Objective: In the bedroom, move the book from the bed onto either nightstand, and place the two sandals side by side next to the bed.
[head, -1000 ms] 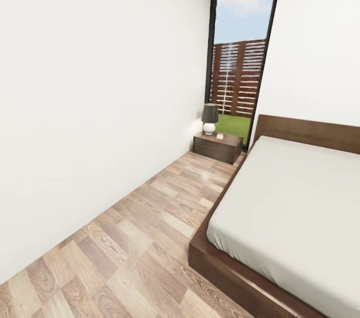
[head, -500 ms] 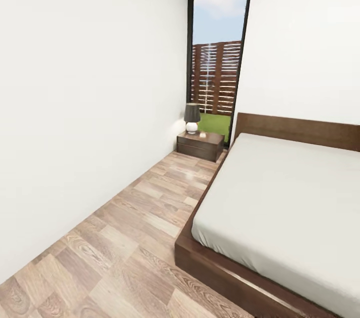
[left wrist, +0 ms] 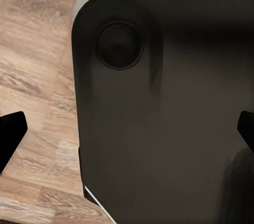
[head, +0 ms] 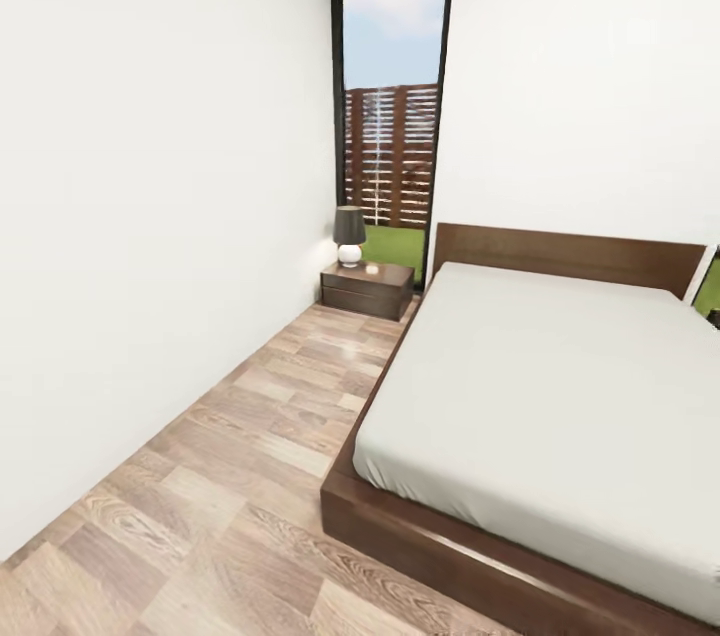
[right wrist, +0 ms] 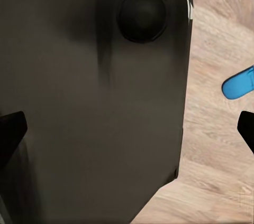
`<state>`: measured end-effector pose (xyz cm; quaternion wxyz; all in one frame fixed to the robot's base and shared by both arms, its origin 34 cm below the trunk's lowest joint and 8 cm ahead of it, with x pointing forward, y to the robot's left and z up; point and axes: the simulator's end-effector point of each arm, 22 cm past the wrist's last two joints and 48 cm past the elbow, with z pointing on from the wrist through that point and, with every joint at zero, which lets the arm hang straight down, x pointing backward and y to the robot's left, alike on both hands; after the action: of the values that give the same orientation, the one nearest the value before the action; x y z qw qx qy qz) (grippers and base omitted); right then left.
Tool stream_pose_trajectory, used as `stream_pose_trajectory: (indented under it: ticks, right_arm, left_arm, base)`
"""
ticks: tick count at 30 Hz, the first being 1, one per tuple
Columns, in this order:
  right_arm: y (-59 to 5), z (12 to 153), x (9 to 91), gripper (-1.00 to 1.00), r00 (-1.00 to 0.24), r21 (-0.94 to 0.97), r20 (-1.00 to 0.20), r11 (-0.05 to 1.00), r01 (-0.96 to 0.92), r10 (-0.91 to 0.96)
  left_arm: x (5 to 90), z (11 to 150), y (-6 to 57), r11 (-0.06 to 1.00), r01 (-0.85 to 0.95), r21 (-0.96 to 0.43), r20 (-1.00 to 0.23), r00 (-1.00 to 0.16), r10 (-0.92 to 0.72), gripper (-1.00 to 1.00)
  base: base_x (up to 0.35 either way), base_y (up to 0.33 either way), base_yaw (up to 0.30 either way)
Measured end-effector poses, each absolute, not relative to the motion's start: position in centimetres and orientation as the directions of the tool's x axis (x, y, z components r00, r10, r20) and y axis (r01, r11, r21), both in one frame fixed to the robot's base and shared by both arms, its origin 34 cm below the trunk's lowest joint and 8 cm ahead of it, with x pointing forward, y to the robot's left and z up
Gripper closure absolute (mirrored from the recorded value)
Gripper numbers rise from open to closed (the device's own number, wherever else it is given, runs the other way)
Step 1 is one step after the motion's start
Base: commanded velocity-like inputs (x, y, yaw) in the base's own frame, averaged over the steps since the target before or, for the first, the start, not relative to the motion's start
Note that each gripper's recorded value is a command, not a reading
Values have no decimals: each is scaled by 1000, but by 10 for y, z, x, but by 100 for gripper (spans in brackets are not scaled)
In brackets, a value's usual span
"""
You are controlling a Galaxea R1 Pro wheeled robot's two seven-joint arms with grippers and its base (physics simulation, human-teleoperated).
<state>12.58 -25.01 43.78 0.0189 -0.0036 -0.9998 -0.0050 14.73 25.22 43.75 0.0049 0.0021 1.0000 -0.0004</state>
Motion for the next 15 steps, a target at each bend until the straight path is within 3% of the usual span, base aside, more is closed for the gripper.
stream_pose_trajectory:
  ticks: [15]
  right_arm:
    - [-250, 438, 126, -100, -999, 10, 38, 1000, 7, 7]
  left_arm:
    - [147, 438, 252, 1000, 4, 0, -10, -1000, 4, -100]
  base:
    - [0, 0, -242]
